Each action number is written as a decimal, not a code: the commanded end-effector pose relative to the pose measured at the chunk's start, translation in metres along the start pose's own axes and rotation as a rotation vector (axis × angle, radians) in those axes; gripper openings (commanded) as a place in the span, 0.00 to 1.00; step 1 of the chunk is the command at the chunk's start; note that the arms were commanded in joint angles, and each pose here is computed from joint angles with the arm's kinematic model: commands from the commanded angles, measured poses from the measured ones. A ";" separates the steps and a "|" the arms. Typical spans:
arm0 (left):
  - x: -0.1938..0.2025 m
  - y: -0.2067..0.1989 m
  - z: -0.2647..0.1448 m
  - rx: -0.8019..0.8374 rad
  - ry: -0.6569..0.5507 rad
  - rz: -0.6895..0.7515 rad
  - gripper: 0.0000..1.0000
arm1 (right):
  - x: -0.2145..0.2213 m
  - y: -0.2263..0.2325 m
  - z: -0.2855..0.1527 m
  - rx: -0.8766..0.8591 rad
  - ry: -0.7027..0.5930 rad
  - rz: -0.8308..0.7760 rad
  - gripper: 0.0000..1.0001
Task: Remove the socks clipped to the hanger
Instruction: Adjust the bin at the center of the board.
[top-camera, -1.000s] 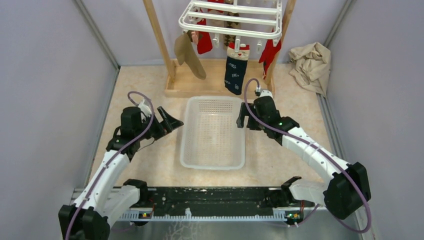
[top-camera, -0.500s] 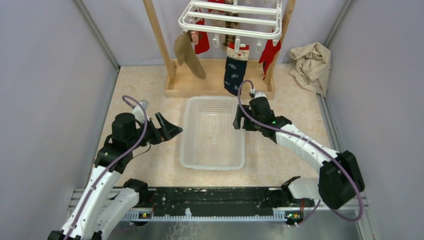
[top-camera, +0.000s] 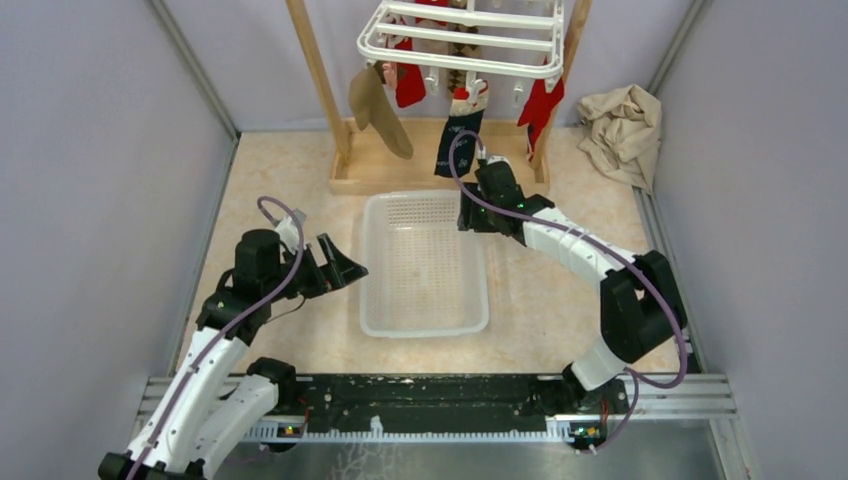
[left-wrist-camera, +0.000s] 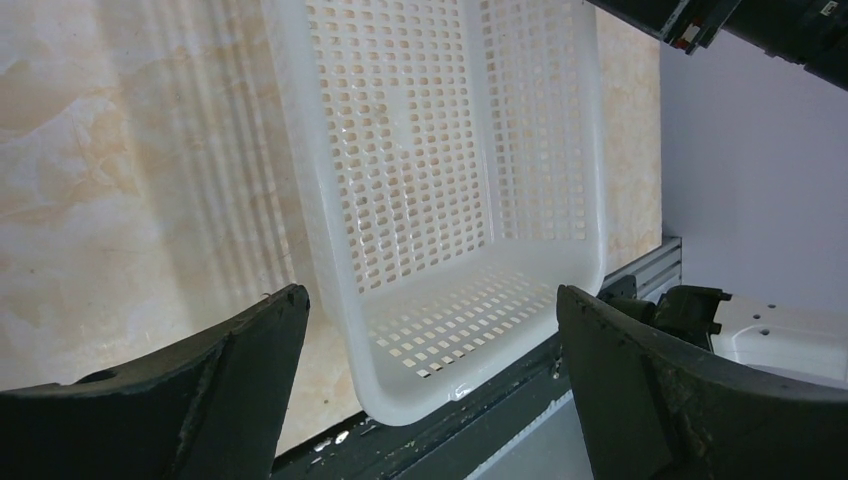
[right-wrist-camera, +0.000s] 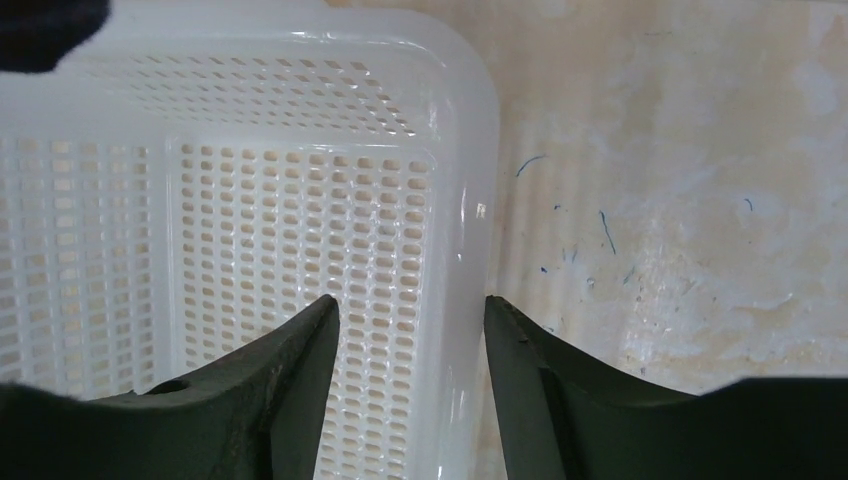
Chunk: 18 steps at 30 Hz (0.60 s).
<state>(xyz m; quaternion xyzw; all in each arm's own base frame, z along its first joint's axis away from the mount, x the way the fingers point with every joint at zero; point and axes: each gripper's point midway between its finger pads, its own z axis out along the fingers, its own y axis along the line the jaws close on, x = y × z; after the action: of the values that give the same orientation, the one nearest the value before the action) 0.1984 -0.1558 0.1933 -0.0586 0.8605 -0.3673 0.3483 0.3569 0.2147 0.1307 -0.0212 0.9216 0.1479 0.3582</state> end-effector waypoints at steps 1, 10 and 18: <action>-0.008 -0.002 0.005 0.007 -0.016 0.031 0.99 | -0.014 0.008 -0.002 0.001 -0.022 0.048 0.55; -0.004 0.007 0.020 0.004 -0.006 0.038 0.99 | 0.021 -0.006 0.008 0.050 0.042 0.140 0.48; -0.005 0.002 0.022 0.029 -0.002 0.018 0.99 | 0.034 -0.015 -0.013 0.071 0.022 0.250 0.00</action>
<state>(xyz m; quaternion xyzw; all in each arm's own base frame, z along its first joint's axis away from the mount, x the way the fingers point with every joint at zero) 0.2123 -0.1607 0.1684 -0.0577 0.8713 -0.3591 0.3294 0.3315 0.2042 0.0890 0.0595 0.9417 0.1404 0.2999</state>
